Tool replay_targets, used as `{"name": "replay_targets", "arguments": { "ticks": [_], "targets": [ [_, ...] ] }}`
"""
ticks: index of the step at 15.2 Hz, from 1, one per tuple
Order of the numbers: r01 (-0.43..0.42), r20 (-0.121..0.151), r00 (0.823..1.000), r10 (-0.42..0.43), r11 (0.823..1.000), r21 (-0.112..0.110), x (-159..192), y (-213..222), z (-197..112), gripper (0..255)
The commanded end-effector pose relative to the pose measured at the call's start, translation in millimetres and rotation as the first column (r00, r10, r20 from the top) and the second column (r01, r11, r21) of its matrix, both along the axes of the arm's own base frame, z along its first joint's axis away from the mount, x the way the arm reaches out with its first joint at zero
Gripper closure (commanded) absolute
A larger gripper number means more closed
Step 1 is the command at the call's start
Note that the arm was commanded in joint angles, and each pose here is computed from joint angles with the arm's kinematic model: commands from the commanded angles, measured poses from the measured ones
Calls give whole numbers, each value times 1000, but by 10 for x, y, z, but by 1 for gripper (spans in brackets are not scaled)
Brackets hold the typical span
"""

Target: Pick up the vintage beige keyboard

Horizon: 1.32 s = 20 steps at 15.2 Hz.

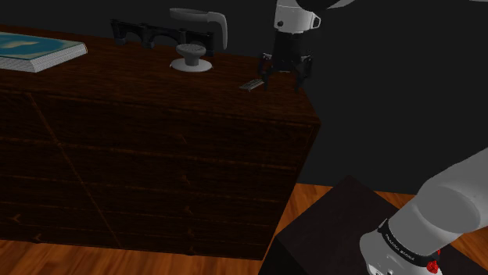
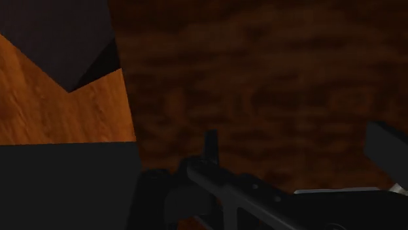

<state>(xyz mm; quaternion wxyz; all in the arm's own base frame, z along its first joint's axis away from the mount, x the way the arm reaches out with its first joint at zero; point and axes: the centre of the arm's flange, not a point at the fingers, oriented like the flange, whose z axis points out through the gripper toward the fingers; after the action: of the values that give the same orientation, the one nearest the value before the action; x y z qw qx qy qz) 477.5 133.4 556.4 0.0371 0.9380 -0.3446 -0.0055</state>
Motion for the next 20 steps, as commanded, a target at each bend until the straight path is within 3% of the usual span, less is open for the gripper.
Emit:
{"name": "replay_targets", "arguments": {
  "ticks": [1, 5, 10, 19, 20],
  "targets": [
    [90, 17, 996, -90, 996, -22, 255, 22, 16, 0],
    [251, 53, 967, -248, 966, -63, 764, 51, 36, 0],
    [429, 101, 902, -420, 898, -101, 1345, -16, 77, 0],
    [429, 101, 902, -420, 898, -101, 1345, -16, -323, 0],
    [429, 100, 902, -420, 897, -101, 1342, -24, -321, 255]
  ]
}}
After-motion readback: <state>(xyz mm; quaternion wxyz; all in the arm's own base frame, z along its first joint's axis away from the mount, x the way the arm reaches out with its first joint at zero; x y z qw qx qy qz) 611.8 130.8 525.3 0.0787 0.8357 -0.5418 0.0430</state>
